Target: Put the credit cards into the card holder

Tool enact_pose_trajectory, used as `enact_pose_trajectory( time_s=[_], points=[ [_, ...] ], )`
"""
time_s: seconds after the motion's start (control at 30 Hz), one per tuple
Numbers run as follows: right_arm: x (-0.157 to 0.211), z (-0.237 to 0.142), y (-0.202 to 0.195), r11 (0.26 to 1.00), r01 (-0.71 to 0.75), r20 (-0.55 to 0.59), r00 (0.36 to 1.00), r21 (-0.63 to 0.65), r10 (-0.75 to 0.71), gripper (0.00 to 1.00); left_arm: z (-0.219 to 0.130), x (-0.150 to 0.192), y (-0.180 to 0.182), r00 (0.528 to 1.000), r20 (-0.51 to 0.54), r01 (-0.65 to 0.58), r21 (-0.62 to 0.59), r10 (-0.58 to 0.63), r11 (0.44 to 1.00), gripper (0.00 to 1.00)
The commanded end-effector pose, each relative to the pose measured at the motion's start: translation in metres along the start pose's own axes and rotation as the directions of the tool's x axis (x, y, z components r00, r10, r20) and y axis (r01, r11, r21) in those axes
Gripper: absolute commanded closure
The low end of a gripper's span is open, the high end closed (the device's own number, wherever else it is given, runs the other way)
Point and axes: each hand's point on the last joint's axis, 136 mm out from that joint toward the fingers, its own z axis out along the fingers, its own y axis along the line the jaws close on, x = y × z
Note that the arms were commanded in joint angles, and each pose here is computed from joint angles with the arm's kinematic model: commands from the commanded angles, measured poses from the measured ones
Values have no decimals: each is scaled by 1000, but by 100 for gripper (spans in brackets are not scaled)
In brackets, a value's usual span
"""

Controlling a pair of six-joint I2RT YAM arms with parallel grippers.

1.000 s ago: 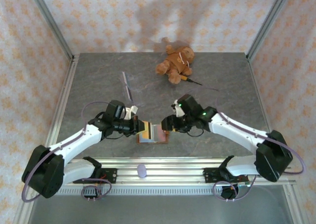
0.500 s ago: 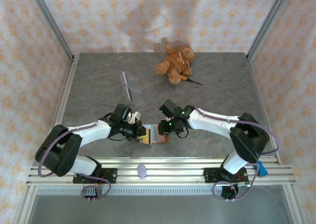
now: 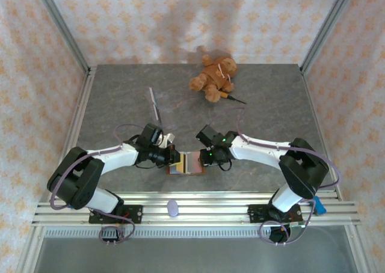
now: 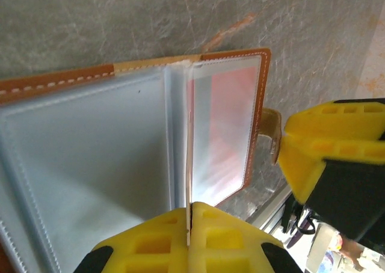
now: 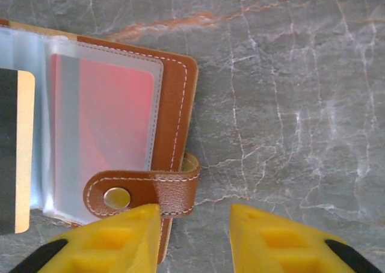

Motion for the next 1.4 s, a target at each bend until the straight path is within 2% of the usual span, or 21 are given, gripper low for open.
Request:
enact_pose_trajectory(
  time_s=[0.0,0.07,0.13,0.27,0.4,0.53,0.67,0.9,1.07,1.37],
  points=[
    [-5,-16,13,998,15,50,999,-69,-11,57,-2,-5,-1,999,13,-47,-41,47,998,100],
    [-9,-20,18,997,40,83,996,-68,-35,54,-2,-6,-1,999,13,-50,-50,51,998,100],
    [-11,-19,22,997,73,103,992,-37,-69,45,0,-8,-2,999,12,-43,-42,44,998,100],
    [-15,-6,28,996,90,85,992,5,-90,43,1,-10,-7,999,8,-41,-26,42,999,100],
    [-21,-5,13,993,77,117,989,95,-87,53,2,-10,-5,999,6,-36,-37,36,999,100],
    [-18,-6,2,987,83,118,988,136,-99,76,6,-13,-4,1000,17,-23,-22,23,999,100],
    [-10,-1,-2,988,75,99,991,136,-88,90,11,-14,-2,1000,0,-27,-29,27,999,100],
    [-4,5,1,994,54,89,994,92,-63,95,15,-13,1,1000,-6,-29,-30,29,999,100],
    [-3,3,1,994,59,90,994,90,-67,96,12,-11,7,999,-20,-51,-79,50,996,100],
    [-3,3,8,996,71,90,993,49,-75,96,16,-13,8,1000,-10,-30,-53,30,998,100]
  ],
)
